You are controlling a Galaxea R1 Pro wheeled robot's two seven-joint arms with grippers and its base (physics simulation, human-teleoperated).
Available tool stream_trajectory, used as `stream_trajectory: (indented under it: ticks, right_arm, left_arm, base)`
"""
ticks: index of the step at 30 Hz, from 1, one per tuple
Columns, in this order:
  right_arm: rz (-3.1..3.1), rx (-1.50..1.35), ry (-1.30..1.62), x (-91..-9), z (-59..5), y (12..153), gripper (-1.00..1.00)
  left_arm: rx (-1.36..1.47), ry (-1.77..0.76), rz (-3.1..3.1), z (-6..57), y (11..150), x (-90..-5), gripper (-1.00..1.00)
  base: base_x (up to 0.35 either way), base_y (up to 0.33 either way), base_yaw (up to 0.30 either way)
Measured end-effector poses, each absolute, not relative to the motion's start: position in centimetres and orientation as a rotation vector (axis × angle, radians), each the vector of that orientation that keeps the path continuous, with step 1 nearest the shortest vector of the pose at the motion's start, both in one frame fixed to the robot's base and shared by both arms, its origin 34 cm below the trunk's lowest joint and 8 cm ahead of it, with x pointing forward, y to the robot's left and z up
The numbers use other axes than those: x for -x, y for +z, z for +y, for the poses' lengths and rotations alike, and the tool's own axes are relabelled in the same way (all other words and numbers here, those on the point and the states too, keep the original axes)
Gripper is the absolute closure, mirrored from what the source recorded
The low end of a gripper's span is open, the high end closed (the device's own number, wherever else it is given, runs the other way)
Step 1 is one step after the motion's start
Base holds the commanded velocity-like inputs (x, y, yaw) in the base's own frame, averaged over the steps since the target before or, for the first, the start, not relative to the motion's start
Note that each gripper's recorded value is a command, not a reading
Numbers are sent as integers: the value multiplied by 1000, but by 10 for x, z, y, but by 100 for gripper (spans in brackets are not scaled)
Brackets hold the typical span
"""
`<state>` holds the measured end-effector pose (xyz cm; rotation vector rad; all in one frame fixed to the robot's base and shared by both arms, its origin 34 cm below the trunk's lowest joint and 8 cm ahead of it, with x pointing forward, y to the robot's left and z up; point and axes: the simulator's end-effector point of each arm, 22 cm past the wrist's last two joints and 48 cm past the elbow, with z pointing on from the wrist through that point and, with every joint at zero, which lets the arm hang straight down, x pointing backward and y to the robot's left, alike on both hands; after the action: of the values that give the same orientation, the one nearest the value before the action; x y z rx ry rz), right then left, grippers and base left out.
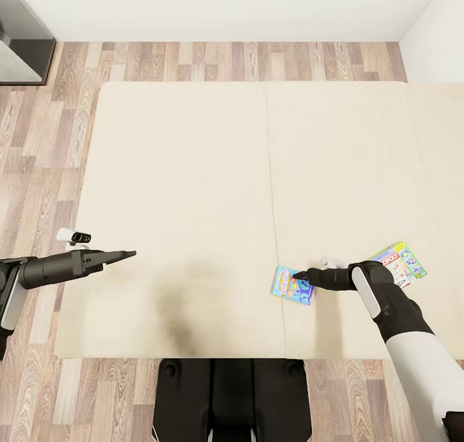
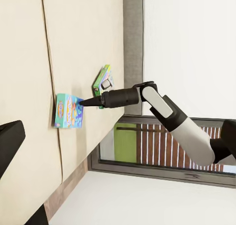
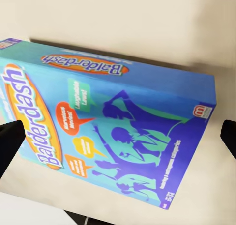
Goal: Put all the toys in the child's room - the three board games (two on the bed and one on the table), the two jigsaw puzzles on the table, and the tennis ball on the table - inside the toy box on the table in the child's room.
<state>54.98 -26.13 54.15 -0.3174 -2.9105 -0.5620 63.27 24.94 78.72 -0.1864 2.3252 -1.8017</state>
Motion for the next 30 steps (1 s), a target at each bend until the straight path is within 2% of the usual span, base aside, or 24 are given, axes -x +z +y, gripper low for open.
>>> stream_trajectory:
  ticks: [30]
  right_arm:
    - [-2910, 317, -562, -550, -261, 541, -100]
  left_arm:
    - [187, -1801, 2325, 250, 787, -633, -100]
  base:
    - [0, 55, 0]
